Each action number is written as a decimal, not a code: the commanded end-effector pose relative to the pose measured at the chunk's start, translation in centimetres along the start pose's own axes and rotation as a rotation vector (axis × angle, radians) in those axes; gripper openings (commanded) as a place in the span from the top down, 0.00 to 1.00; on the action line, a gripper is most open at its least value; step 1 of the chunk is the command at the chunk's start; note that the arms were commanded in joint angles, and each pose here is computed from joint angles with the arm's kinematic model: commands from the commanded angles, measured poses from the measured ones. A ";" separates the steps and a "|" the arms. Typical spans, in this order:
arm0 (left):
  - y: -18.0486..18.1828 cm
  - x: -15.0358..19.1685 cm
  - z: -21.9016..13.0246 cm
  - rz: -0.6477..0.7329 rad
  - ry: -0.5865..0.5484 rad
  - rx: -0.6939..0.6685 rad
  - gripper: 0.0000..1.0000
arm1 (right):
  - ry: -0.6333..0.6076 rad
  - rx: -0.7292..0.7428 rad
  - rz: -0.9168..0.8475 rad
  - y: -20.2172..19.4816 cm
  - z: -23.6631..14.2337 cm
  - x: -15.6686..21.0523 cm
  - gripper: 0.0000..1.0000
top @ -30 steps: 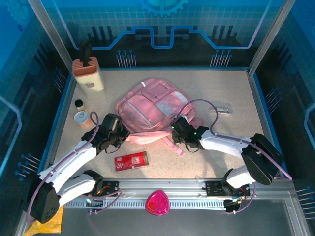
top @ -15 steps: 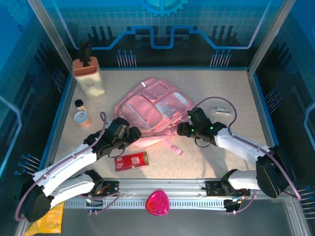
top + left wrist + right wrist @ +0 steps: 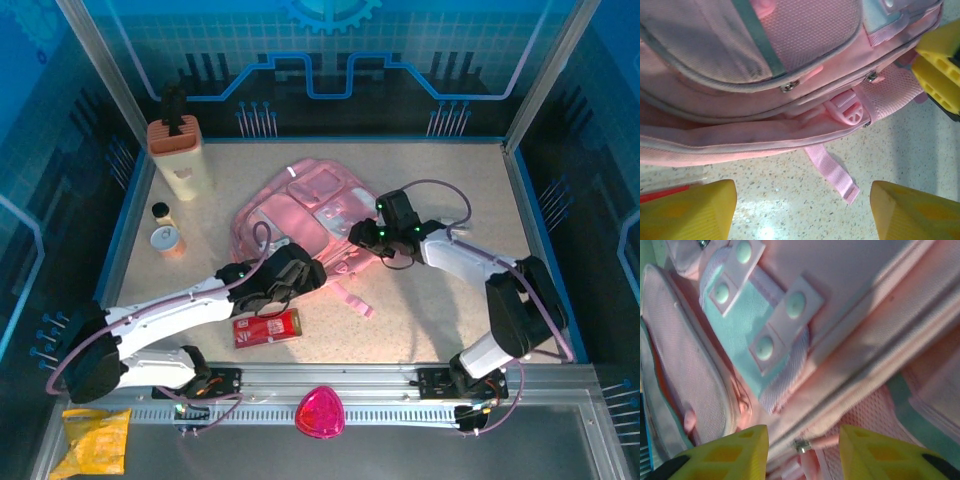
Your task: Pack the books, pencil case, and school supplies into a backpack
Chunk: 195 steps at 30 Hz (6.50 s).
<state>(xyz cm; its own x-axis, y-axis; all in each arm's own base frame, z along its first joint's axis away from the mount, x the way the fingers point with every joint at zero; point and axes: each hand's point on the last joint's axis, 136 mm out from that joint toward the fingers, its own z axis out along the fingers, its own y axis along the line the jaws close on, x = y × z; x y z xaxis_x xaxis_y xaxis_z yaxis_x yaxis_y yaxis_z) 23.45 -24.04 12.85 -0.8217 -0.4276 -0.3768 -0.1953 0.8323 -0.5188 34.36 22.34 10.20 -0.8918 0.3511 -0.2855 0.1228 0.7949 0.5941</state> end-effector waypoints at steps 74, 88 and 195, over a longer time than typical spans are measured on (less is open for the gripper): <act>-9.1 -2.2 2.9 0.477 0.016 -0.039 0.60 | -0.213 -0.373 0.332 8.6 -8.3 -0.3 1.00; -4.5 -4.6 3.8 0.399 -0.051 -0.218 0.77 | -0.222 -0.409 0.323 8.9 -9.5 -0.7 1.00; -3.4 -6.1 5.1 0.427 -0.083 -0.208 0.94 | -0.116 -0.420 0.273 8.2 -8.1 0.4 1.00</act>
<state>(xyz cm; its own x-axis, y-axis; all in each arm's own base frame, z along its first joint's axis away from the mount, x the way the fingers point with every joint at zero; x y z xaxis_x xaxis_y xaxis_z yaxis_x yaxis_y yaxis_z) 29.98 -26.14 12.52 -0.8327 -0.0581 -0.5507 0.0528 0.9816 -0.1834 30.89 24.24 18.81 -0.8014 0.5897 -0.0998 0.2039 0.4263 0.8813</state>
